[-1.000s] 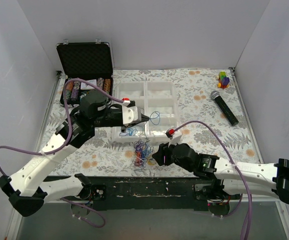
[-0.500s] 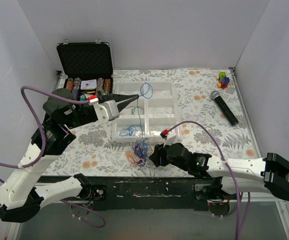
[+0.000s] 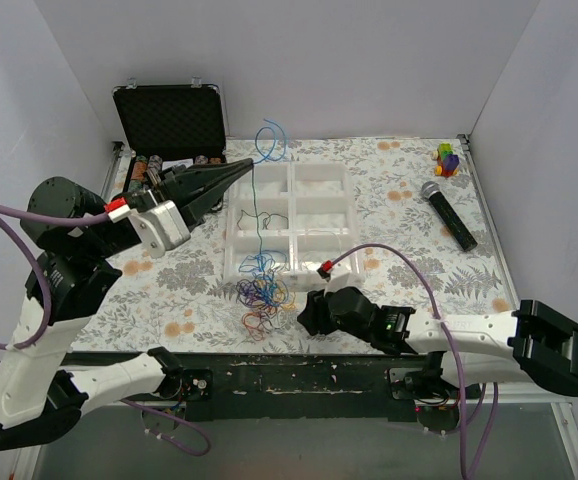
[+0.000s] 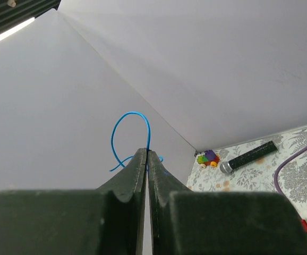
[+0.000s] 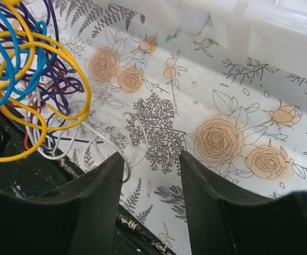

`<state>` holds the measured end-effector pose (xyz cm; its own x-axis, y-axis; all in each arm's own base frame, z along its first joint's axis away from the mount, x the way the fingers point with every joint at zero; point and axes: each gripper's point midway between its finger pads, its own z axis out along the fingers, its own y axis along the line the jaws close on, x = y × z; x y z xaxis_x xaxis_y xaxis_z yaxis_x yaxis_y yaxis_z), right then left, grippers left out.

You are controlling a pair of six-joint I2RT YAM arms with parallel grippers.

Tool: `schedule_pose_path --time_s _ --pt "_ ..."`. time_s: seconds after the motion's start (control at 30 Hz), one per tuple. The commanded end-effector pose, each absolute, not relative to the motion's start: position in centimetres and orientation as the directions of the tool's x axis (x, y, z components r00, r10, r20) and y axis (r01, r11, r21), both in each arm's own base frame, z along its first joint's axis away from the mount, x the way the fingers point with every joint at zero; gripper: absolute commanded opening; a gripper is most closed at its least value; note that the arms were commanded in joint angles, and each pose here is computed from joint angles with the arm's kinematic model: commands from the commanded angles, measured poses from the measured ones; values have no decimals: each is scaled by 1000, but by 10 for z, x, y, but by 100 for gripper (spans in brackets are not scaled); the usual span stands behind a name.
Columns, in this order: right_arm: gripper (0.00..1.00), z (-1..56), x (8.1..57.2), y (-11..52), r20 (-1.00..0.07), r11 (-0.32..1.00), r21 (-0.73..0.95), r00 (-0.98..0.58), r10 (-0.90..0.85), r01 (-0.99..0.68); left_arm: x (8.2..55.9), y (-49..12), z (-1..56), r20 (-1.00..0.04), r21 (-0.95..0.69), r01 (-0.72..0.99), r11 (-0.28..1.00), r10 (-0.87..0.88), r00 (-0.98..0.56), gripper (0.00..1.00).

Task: Untangle the cables
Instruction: Untie the cable.

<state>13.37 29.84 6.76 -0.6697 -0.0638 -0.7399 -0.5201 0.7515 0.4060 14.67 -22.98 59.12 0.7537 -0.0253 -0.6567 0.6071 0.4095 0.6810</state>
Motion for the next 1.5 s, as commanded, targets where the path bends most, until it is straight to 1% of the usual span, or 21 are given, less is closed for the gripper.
schedule_pose_path --time_s 0.0,0.1,0.27,0.53,0.7,0.93,1.03,1.13,1.27,1.47 --pt "56 109 141 308 -781 706 462 -623 38 -536 141 -228 583 -662 684 616 390 -22 749 0" --pt "61 146 143 305 -817 665 482 -567 106 -571 139 -232 563 -689 675 650 350 -17 725 0" --pt "65 184 140 311 -849 609 471 -515 118 -638 141 -239 537 -712 668 678 306 -1 702 0" --pt "65 203 137 345 -868 542 457 -488 97 -705 144 -244 534 -716 668 685 291 1 698 0" --pt "65 207 141 368 -877 537 438 -473 81 -721 143 -246 532 -723 663 695 278 -7 691 0" --pt "61 199 149 392 -878 554 431 -473 74 -712 140 -246 539 -722 661 698 275 -20 692 0" --pt "57 184 153 397 -869 591 429 -491 63 -683 140 -246 544 -714 667 691 278 -26 699 0" --pt "54 161 154 398 -854 620 432 -518 47 -655 140 -243 558 -693 678 667 308 -35 720 0" --pt "49 131 150 399 -823 638 448 -568 21 -626 139 -234 584 -640 702 607 372 -45 767 0" --pt "46 96 143 393 -781 661 463 -624 -10 -590 129 -215 627 -495 769 455 449 -34 868 0"
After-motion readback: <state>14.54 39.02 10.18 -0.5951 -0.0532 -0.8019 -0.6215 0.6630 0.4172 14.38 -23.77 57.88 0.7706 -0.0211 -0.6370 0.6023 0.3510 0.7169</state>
